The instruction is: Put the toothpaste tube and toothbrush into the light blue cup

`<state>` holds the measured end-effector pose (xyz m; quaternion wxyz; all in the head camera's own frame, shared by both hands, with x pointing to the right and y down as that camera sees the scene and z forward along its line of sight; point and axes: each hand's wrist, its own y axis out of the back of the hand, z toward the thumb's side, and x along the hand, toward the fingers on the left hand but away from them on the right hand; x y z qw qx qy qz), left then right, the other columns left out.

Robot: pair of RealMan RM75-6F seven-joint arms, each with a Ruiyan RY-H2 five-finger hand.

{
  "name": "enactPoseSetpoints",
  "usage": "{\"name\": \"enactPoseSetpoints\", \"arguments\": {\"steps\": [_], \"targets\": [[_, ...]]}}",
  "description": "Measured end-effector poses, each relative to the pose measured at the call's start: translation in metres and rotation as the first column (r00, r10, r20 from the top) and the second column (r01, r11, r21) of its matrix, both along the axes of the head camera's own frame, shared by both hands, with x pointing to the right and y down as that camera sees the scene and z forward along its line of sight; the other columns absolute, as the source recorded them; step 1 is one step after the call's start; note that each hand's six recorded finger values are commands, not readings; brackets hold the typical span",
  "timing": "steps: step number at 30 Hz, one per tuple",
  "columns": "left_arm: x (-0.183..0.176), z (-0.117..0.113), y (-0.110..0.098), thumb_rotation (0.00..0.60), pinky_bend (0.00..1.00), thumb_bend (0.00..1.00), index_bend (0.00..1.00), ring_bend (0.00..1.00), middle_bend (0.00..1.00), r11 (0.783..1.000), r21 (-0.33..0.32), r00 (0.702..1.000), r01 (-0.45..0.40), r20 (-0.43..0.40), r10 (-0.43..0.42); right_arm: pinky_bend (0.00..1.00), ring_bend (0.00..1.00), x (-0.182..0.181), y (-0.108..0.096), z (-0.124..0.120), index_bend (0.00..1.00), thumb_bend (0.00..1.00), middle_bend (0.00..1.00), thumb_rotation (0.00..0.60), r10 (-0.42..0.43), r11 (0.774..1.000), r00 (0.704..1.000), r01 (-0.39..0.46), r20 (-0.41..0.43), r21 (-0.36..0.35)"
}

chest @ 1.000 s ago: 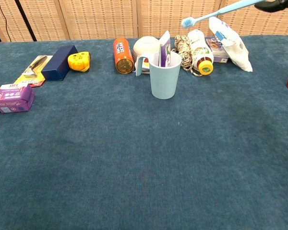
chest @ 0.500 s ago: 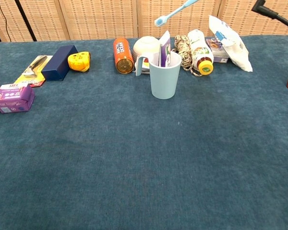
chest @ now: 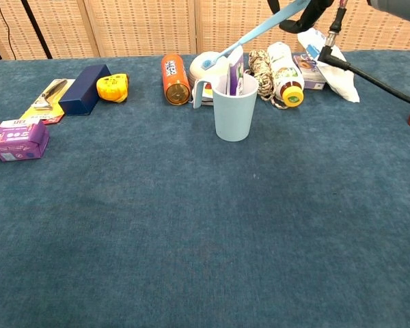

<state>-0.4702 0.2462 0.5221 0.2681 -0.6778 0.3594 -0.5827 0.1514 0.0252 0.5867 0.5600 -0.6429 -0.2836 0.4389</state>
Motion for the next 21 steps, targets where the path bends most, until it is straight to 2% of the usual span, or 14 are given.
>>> {"name": "enactPoseSetpoints", "arguments": {"steps": [9, 15, 21], "targets": [[0.000, 0.001, -0.001, 0.600, 0.00, 0.00, 0.00, 0.00, 0.00, 1.000, -0.004, 1.000, -0.001, 0.001, 0.001, 0.06, 0.00, 0.002, -0.007, 0.004, 0.64, 0.39, 0.23, 0.600, 0.004, 1.000, 1.000, -0.004, -0.027, 0.029], [0.000, 0.001, 0.000, 0.600, 0.00, 0.00, 0.00, 0.00, 0.00, 1.000, -0.004, 1.000, -0.001, 0.003, 0.001, 0.07, 0.00, -0.003, -0.013, -0.005, 0.65, 0.39, 0.23, 0.600, -0.010, 0.997, 0.999, 0.012, -0.031, 0.079], [0.000, 0.002, -0.001, 0.600, 0.00, 0.00, 0.00, 0.00, 0.00, 1.000, -0.004, 1.000, 0.001, 0.003, -0.001, 0.08, 0.00, 0.000, -0.021, -0.009, 0.65, 0.39, 0.24, 0.600, -0.015, 0.991, 0.997, 0.025, -0.076, 0.135]]}}
